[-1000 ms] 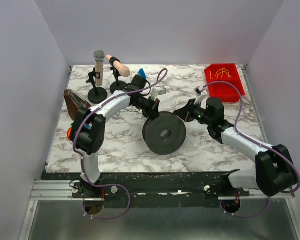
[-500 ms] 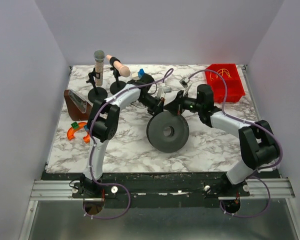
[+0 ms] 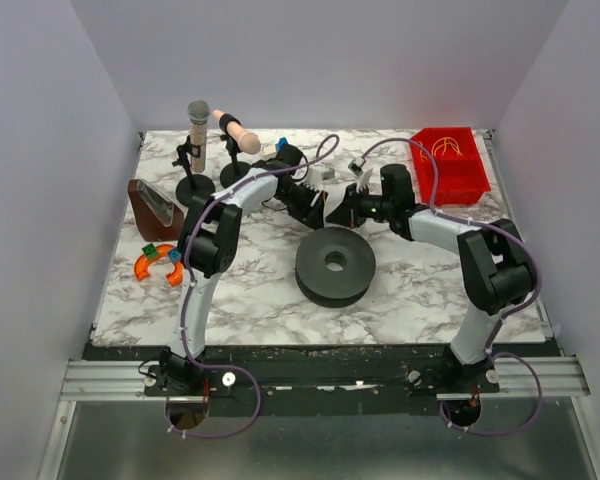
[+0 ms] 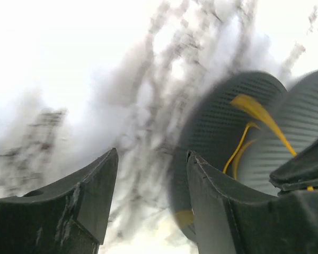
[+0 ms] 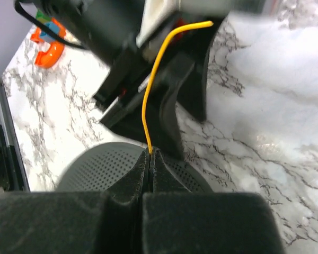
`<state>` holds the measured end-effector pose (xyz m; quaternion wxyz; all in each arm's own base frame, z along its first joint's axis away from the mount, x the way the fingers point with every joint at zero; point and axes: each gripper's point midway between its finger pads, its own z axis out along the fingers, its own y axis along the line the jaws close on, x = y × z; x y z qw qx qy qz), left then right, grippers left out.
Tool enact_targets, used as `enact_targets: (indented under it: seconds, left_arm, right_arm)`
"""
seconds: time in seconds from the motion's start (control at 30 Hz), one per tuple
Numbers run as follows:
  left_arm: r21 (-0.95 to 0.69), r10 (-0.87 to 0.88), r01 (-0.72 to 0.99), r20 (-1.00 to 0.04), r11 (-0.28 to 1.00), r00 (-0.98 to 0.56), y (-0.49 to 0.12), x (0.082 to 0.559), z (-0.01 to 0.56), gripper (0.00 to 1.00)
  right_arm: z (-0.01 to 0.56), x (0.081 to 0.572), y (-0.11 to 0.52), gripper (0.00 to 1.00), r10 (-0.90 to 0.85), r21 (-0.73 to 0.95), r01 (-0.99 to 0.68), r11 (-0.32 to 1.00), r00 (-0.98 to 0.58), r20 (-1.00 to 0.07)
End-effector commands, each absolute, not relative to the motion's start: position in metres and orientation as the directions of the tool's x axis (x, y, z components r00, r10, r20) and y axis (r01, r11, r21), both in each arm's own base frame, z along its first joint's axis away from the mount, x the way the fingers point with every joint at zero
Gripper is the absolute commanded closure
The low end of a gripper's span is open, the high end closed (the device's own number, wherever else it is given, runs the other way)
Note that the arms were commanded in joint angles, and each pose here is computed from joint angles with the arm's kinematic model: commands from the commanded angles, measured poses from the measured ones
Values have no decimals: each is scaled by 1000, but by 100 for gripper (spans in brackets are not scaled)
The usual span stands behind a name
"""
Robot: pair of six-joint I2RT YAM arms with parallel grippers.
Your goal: Wrap the cables
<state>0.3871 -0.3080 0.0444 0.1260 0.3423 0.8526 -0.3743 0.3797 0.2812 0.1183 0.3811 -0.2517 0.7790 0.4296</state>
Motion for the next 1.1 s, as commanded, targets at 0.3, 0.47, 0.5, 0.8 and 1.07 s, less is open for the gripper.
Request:
enact_targets:
  seconds: [0.3,0.47,0.5,0.8,1.07]
  left_arm:
    - [-345,318,701,-707,624,-632,-259,485,97,28]
    - [-266,335,784,-793,560,-509,-249,485,140,30]
    - [-219,356,836,-829,503,-431,-251,478,154,31]
    - [386,484,910,-773,-155,410,-257,397,171,30]
    - [523,503,768,-583,-370,639,-281,391,147,29]
  right_arm:
    - [94,373,288,99,-168,503,-712,491,-644,-747]
    - [96,376,291,99,-193,485,-736,472,-623,-758]
    - [96,377,291,99,-199,480,-739,472,-620,-759]
    - [94,373,292,99,-240,467,-773,430,-596,-766]
    - [96,373,295,99,-255,470,-786,403,-589,-767]
